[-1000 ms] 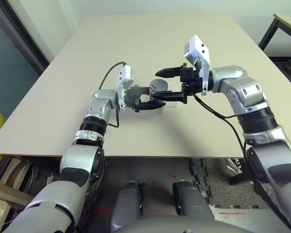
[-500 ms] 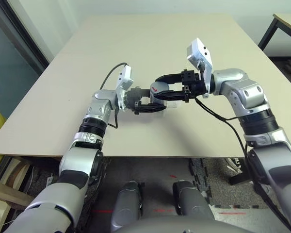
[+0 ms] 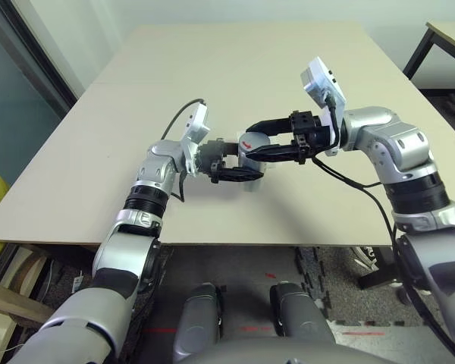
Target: Pour the medicine from the bottle into the box.
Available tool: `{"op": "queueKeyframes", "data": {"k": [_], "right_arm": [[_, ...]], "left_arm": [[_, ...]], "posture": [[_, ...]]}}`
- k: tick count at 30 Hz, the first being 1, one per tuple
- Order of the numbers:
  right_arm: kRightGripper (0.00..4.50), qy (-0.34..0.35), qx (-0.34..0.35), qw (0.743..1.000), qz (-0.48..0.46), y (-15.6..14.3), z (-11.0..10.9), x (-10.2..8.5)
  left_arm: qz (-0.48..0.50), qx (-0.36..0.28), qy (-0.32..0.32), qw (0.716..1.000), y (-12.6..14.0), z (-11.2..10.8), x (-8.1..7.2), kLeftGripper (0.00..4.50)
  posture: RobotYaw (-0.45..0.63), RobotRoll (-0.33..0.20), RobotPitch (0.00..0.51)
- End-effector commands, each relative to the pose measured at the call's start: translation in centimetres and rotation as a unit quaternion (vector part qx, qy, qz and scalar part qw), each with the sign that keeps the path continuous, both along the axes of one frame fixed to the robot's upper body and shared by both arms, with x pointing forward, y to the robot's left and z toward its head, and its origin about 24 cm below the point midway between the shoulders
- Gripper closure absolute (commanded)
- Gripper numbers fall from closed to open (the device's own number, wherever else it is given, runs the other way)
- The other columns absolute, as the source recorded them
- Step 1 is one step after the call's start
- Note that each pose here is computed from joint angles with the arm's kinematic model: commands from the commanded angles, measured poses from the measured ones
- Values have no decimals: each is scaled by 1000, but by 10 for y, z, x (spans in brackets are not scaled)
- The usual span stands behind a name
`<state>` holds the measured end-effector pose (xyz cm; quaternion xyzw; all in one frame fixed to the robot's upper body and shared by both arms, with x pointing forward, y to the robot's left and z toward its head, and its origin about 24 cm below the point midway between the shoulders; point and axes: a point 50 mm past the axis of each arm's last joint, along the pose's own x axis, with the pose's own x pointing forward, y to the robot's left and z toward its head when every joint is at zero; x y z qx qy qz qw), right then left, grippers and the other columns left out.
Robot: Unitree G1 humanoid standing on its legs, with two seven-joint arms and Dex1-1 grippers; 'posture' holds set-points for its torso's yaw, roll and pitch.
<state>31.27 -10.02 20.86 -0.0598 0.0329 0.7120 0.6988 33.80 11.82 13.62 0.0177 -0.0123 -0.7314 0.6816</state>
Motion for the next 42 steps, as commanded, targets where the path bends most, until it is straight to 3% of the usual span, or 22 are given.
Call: {"op": "queueKeyframes", "data": {"k": [1,23,30,42], "right_arm": [[0,-5,4,1000,28,5,2,-5],[0,-14,1,998,-67,-6,-10,19],[0,-11,2,994,-113,-32,-11,21],[0,6,-11,982,-190,-93,-10,6]], "left_arm": [[10,8,8,1000,2,-5,-1,1790],[8,6,10,1000,2,-6,-6,1790],[20,7,15,1000,7,-9,-7,1790],[41,8,19,999,15,-11,-5,1790]], "posture": [[-108,0,48],[-100,0,49],[-105,0,49],[-122,0,50]]}}
